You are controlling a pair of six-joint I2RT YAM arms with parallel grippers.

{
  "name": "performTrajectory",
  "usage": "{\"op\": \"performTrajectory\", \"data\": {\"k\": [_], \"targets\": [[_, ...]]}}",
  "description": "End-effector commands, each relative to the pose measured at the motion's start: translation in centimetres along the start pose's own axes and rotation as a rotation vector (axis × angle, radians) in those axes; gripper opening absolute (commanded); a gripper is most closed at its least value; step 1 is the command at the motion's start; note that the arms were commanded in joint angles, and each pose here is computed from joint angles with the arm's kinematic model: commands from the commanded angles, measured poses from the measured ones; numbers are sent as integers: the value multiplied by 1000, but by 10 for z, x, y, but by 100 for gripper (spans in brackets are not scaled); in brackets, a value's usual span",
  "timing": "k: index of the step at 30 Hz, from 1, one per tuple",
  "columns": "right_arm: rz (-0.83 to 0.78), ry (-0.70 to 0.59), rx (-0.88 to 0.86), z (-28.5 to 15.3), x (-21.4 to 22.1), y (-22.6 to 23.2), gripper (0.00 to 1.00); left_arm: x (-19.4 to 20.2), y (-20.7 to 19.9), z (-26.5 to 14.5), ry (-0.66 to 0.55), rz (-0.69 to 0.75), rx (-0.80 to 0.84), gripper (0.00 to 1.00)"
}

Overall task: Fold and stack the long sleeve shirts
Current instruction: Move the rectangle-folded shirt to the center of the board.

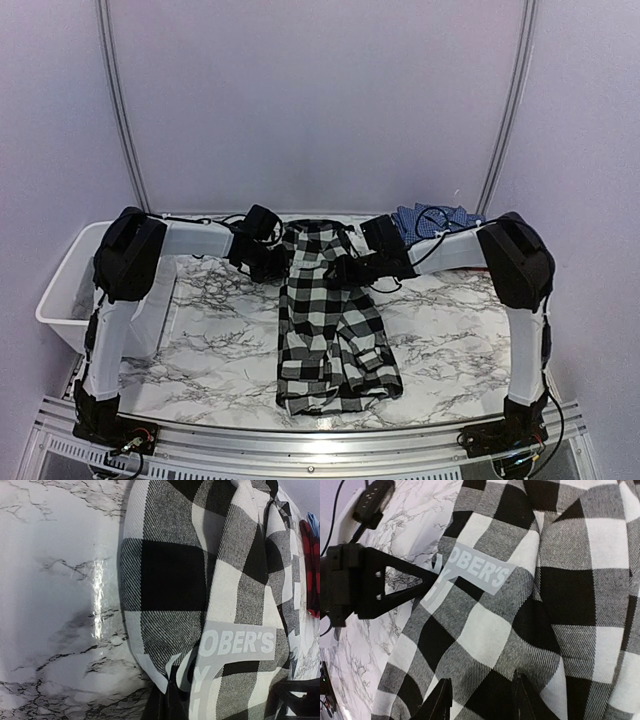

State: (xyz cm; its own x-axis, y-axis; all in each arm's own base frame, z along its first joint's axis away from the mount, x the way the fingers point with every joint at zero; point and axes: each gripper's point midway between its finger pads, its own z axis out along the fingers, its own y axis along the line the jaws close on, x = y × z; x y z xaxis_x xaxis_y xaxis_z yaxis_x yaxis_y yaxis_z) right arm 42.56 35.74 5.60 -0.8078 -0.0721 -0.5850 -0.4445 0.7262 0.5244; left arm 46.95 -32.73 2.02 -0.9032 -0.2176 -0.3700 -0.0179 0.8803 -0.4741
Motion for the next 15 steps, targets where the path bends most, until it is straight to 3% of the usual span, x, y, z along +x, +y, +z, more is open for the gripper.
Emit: {"op": "performTrajectory", "data": {"k": [1, 9, 13, 15], "targets": [[-62, -82, 20, -40, -31, 20, 40, -7, 39, 11, 10, -79, -75, 0], [-67, -56, 60, -83, -8, 23, 43, -51, 72, 5, -38, -127, -76, 0], [-67, -35, 72, -98, 15, 22, 42, -76, 63, 12, -37, -108, -14, 0], [-79, -24, 82, -105, 30, 23, 42, -83, 60, 14, -35, -91, -9, 7]]}}
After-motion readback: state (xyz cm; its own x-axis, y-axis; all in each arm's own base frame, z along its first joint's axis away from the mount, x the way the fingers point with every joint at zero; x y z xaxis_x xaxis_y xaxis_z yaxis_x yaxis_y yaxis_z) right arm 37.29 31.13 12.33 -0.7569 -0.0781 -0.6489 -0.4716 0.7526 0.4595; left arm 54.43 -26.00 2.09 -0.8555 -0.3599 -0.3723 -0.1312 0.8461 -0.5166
